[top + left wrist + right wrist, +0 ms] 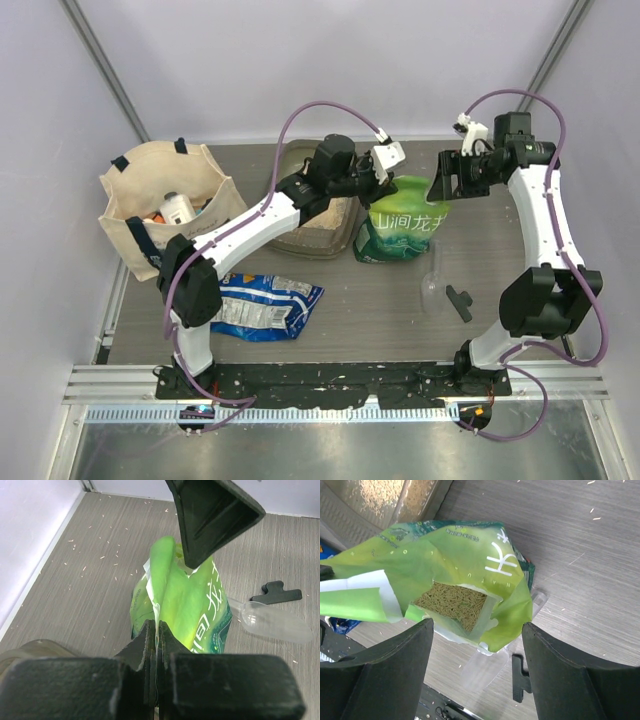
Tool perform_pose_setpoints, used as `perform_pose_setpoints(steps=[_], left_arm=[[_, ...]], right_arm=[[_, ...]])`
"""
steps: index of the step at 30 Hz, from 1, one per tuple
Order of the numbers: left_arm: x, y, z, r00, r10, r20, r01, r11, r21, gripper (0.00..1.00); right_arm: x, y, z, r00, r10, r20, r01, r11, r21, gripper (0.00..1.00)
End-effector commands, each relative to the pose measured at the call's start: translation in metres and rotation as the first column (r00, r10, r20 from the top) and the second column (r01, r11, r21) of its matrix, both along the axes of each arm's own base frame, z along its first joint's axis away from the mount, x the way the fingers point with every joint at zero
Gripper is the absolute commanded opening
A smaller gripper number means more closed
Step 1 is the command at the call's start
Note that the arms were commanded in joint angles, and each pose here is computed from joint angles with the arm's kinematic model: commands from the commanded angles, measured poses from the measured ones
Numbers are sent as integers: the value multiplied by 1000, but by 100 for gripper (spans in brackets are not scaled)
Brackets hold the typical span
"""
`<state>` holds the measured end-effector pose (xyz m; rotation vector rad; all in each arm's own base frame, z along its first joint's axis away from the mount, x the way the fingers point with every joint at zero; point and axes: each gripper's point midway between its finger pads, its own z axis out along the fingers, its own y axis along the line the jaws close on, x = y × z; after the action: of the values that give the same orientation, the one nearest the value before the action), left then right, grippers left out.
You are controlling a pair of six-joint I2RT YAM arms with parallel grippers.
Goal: Fill the litter box with clean litter
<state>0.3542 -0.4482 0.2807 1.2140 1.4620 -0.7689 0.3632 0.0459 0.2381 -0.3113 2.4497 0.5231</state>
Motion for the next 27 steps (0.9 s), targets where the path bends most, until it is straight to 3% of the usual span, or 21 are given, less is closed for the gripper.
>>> perform_pose_setpoints(steps=[1,7,11,20,27], left_arm=[[4,0,53,996,35,83,-26,994,-106,0],[-1,2,61,997,30,74,-21,992,-126,0],[-7,3,66,998,19,63,-10,991,-135,0],[-8,12,80,995,48,82,-35,987,-158,0],[-9,18,95,993,69,96,-48,978,-201,0]], right_arm=[[-9,3,-19,997,48,-54,-49,999,-11,77],[3,10,-42,996,29,-83,-32,999,-37,77],[12,31,-34,996,79,-46,-83,993,-85,77],[18,6,26,999,26,44,-22,996,-85,77],[19,9,12,999,34,1,-34,998,-57,76]])
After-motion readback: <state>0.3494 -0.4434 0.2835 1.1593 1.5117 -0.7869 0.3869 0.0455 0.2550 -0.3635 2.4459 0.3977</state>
